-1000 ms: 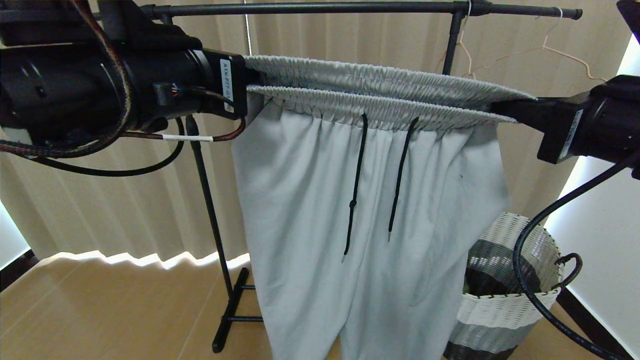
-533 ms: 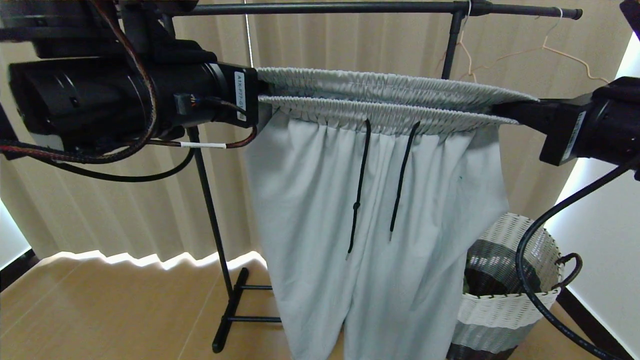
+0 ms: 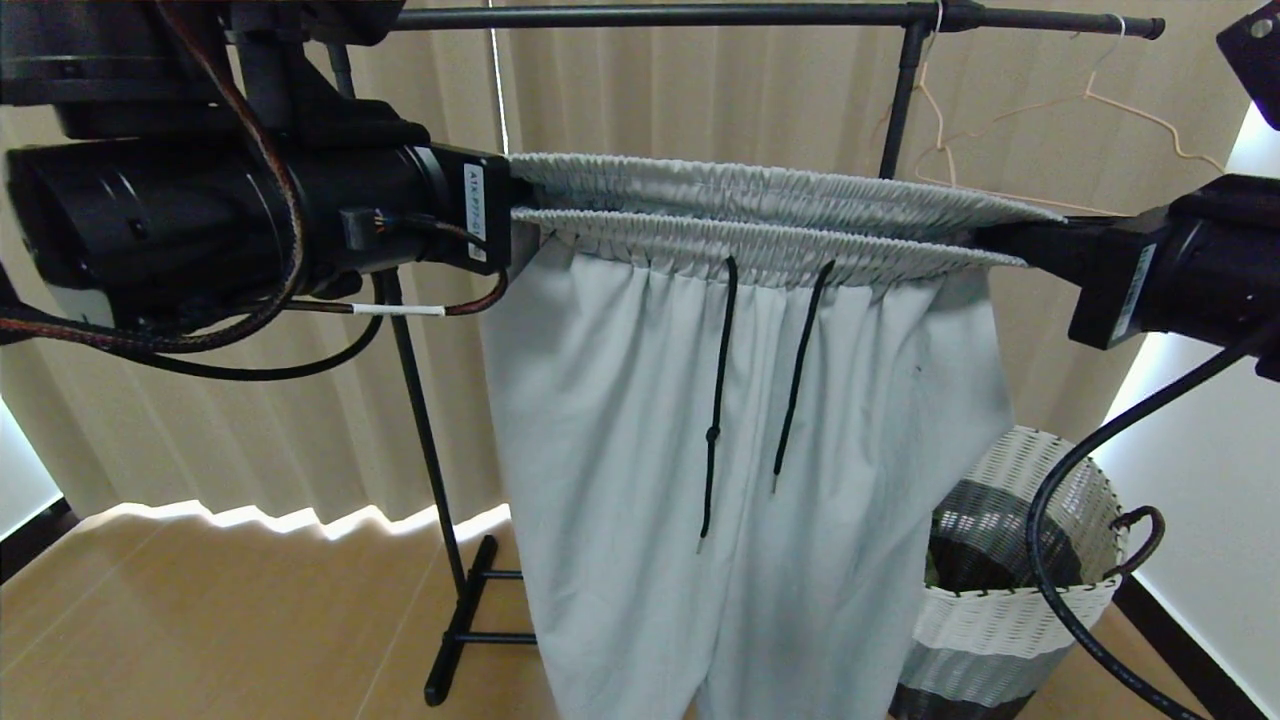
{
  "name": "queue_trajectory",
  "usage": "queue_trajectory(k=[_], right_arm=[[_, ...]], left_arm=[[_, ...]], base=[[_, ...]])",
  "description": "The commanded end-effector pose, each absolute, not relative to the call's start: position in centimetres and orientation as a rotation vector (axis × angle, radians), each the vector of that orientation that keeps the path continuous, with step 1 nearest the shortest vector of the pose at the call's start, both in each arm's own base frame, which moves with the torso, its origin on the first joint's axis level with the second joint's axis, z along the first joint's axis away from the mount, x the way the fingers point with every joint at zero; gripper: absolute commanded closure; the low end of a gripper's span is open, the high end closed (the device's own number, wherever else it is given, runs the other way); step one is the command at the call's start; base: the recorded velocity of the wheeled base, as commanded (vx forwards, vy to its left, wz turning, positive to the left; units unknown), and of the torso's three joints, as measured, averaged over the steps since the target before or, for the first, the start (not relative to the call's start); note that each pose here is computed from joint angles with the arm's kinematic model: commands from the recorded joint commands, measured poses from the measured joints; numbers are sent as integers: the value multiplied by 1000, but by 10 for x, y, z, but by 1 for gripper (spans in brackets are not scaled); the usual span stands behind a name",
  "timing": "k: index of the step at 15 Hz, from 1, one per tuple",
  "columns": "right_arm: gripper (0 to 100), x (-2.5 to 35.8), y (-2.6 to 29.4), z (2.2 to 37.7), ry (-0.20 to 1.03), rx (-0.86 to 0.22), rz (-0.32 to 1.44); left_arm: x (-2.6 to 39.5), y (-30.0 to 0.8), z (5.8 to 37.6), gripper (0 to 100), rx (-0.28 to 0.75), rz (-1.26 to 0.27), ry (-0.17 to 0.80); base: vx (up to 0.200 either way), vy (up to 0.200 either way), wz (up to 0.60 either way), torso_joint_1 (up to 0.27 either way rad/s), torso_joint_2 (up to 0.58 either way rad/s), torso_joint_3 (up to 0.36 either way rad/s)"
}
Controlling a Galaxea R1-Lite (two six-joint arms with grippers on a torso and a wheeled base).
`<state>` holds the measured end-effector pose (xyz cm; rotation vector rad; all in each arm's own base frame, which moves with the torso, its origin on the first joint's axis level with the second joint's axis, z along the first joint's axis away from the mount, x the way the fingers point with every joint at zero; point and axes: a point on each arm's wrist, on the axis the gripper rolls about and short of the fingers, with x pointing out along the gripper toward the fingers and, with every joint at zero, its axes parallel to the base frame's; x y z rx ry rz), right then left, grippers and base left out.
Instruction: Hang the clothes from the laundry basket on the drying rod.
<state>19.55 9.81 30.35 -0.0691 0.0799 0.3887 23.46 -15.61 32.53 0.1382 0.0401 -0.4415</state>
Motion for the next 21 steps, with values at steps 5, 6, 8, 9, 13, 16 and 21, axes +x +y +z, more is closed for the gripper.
queue_trajectory(k=[5,6,8,9,13,16,21], right_arm=[[100,196,99,302,88,-72,394],[100,196,99,301,98,-75,395],[0,195,98,299,113,-79,395],[0,195,98,299,111,-78,393],[0,186,96,298,98,-68,488],[0,163,89,301,63,-53,662],[0,156,85,303,44,-48,694]], left_arm=[[230,-152,324,100,139,-439,44],[231,-152,323,100,140,-441,46],[231,-152,323,100,140,-441,46],[231,-152,323,100,141,-441,45],[238,-144,321,100,148,-395,56],[244,-133,316,100,157,-317,76],[240,-127,316,100,155,-300,77]], base=[[0,0,0,0,0,0],[0,0,0,0,0,0],[0,0,0,0,0,0],[0,0,0,0,0,0],[0,0,0,0,0,0],[0,0,0,0,0,0],[0,0,0,0,0,0]])
